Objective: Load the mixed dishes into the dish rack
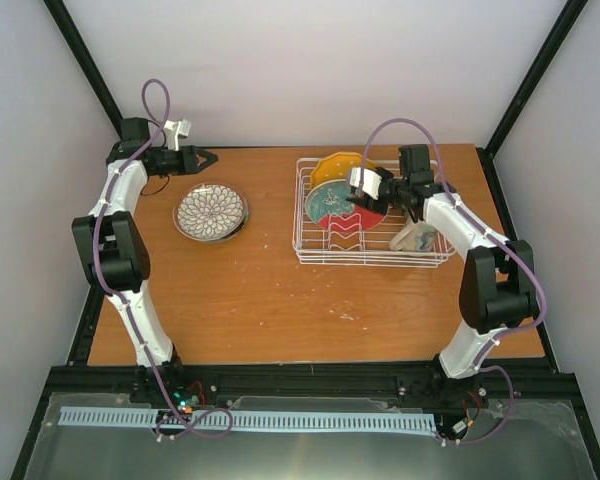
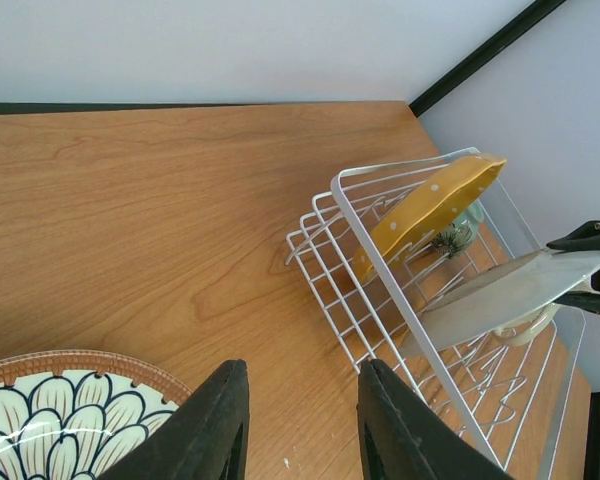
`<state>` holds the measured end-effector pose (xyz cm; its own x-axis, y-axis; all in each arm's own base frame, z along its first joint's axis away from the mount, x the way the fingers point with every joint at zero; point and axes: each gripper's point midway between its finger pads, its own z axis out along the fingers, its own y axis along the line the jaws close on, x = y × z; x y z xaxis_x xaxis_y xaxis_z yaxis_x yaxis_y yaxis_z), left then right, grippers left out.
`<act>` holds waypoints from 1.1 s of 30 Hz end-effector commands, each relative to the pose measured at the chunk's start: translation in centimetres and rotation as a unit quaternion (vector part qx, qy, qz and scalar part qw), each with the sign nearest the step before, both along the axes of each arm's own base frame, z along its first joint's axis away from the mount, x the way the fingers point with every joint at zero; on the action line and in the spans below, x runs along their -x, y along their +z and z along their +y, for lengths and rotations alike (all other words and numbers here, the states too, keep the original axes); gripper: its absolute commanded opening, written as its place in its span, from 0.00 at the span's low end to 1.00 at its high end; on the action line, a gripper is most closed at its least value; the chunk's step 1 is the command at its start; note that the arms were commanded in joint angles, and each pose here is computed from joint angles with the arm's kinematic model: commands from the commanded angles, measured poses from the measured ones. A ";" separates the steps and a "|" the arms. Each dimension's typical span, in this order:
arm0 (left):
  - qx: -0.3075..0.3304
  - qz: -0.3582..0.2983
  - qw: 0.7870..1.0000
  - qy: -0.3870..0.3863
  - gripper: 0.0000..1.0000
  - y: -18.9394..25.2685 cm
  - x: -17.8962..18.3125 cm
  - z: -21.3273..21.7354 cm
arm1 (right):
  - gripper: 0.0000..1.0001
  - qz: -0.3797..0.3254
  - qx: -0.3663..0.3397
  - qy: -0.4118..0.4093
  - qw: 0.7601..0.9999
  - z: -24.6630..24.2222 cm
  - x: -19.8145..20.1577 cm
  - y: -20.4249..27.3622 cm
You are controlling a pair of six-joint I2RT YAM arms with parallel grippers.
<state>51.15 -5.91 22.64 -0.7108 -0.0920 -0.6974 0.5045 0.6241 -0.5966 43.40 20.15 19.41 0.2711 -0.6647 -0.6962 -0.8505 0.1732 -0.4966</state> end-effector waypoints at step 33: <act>-0.350 0.249 0.873 0.231 0.30 -14.8 2.2 14.7 | 0.59 -0.091 -0.361 -0.205 0.905 -5.0 0.0 26.5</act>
<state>49.72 5.89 8.68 -0.9229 -0.1003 -0.3717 -0.0240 0.9786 -0.2046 44.89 15.76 41.72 0.2770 -0.3043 -0.9114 -0.5420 0.7337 -0.4097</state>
